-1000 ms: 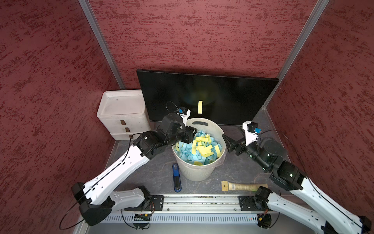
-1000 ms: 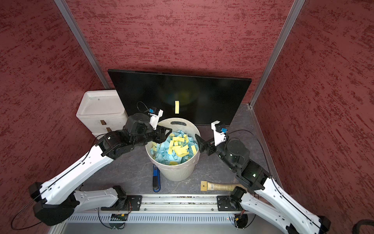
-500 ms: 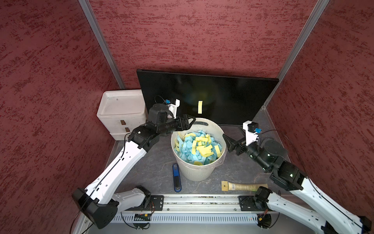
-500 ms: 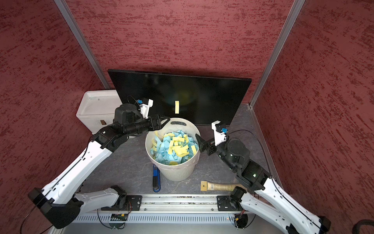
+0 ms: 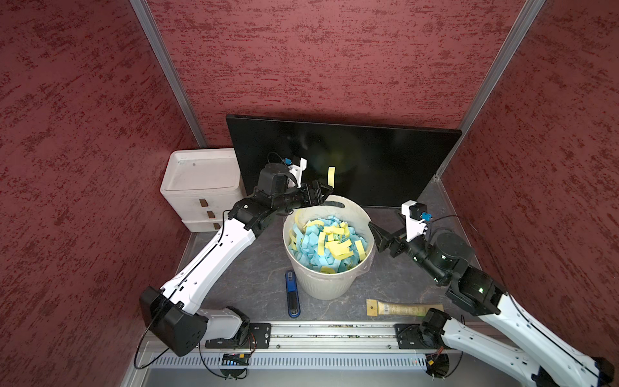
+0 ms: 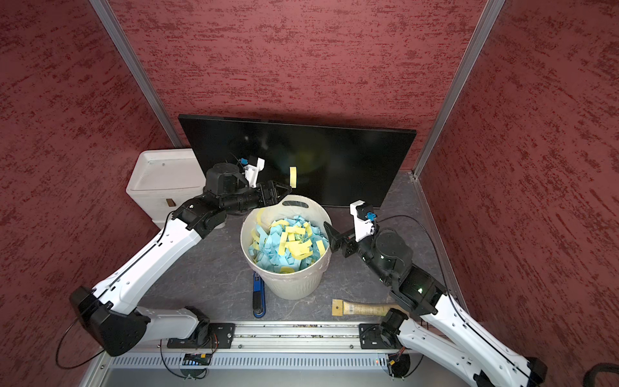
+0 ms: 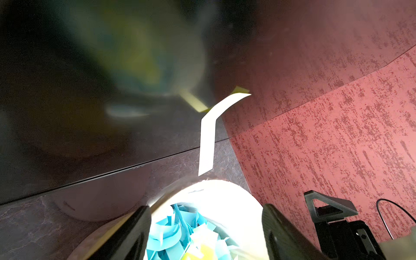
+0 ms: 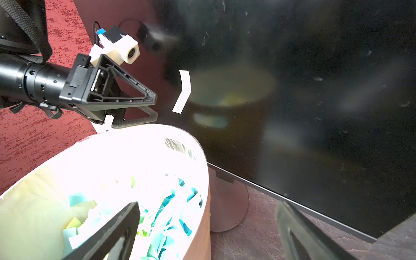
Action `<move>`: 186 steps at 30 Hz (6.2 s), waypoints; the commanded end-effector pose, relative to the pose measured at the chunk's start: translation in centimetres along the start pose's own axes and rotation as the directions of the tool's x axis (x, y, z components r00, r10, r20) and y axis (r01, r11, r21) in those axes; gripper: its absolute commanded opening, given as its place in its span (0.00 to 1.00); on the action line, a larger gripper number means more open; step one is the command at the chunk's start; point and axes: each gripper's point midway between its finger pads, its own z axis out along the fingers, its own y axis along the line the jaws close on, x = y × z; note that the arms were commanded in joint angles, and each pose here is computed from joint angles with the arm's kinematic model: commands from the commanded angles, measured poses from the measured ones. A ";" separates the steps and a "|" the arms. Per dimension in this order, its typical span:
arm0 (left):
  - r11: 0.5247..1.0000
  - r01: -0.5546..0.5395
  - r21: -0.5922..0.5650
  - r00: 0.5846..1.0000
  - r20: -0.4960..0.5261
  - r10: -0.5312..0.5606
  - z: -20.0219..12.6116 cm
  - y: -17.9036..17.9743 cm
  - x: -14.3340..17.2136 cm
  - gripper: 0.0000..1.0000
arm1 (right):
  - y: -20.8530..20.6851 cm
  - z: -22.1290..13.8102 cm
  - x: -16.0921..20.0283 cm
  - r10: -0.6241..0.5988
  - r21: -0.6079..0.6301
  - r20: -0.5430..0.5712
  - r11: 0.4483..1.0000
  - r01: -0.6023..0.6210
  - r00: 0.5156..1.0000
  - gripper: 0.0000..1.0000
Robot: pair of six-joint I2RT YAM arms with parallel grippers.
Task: Remove the sticky note from the monitor
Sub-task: Tear off the sticky note from the monitor, then place the sticky note in the trash bin.
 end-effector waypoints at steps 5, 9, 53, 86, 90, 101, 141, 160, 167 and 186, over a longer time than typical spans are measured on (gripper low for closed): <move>0.998 -0.030 0.046 0.998 0.054 0.028 0.6 -1.8 -2.1 0.74 | -0.6 -0.4 -0.4 -0.015 0.030 0.040 0.999 0.014 0.999 0.98; 0.999 -0.034 0.043 0.998 0.049 0.031 1.5 -1.9 -2.2 0.70 | -0.7 -0.4 -0.2 -0.026 0.036 0.040 0.999 0.024 0.999 0.99; 0.997 0.023 -0.068 0.994 0.113 -0.015 3.6 0.8 -2.7 0.28 | -1.3 -1.0 -0.1 -0.058 0.059 0.056 0.997 0.055 0.997 0.98; 0.999 -0.020 -0.035 0.992 0.127 0.024 -0.1 -2.0 -1.2 0.00 | -1.4 -2.3 -1.3 -0.014 0.047 0.089 0.999 0.010 0.996 0.98; 0.999 -0.028 -0.033 0.991 0.126 0.032 -0.7 -2.5 -0.7 0.00 | -1.3 -2.3 -1.4 -0.010 0.044 0.095 0.999 0.006 0.995 0.98; 0.997 -0.066 -0.032 0.990 0.125 0.070 -2.7 -3.8 0.5 0.00 | -1.4 -2.3 -1.6 -0.004 0.048 0.104 0.999 -0.001 0.995 0.98; 0.912 -0.302 -0.279 0.953 -0.056 0.298 -4.5 0.4 7.6 0.10 | -2.6 -3.4 -1.4 0.000 0.098 0.106 0.995 -0.010 0.994 0.98; 0.916 -0.304 -0.262 0.947 0.019 0.320 -5.7 -0.5 5.7 0.39 | -2.7 -3.3 -1.9 -0.025 0.115 0.105 0.993 0.013 0.994 0.98; 0.921 -0.301 -0.248 0.938 0.096 0.332 -8.3 -1.0 4.0 0.54 | -3.0 -3.5 -2.0 -0.039 0.131 0.107 0.991 0.025 0.994 0.98; 0.899 -0.095 -0.428 0.932 0.280 0.232 -16.1 7.0 1.2 1.00 | -8.1 -6.0 -1.1 -0.110 0.403 0.081 0.913 0.068 0.991 0.98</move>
